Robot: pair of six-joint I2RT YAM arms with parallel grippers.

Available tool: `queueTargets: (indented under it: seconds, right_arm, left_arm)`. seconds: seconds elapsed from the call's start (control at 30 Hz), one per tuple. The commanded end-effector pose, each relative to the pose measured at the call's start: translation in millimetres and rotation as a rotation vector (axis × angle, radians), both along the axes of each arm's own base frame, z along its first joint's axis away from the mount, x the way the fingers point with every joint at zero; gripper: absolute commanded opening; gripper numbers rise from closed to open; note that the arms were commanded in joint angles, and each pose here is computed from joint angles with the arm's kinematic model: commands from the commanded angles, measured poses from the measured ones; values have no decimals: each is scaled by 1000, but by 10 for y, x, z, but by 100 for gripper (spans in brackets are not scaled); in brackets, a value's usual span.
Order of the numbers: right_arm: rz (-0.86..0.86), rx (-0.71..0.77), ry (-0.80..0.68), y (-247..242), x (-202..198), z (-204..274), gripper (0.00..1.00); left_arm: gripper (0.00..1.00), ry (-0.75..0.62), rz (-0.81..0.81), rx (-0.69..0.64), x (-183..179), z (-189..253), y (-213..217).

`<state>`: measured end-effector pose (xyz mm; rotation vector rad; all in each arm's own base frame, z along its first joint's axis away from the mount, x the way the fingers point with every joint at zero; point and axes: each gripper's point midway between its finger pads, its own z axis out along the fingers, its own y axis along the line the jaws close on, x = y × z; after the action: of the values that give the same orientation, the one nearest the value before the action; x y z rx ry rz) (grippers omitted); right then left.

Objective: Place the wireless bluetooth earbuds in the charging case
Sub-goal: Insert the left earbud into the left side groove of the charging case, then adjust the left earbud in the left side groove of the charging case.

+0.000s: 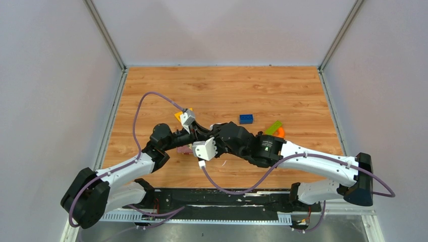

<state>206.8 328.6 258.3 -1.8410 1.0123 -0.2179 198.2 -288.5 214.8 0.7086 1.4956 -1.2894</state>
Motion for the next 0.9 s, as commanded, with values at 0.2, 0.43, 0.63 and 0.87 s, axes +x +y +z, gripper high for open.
queueTargets:
  seconds: [0.2, 0.43, 0.63, 0.87]
  right_arm:
    - [37, 62, 185, -49, -137, 351, 46]
    - [26, 153, 315, -170, -149, 658, 55]
    - [-54, 263, 758, -369, -114, 720, 55]
    - [-54, 209, 737, -511, -55, 619, 28]
  left_arm:
    - [0, -136, 6, -39, 47, 325, 7]
    - [0, -149, -1, -40, 29, 332, 8]
    - [0, -214, -22, -11, -24, 298, 16]
    - [0, -284, -35, 157, -98, 33, 20]
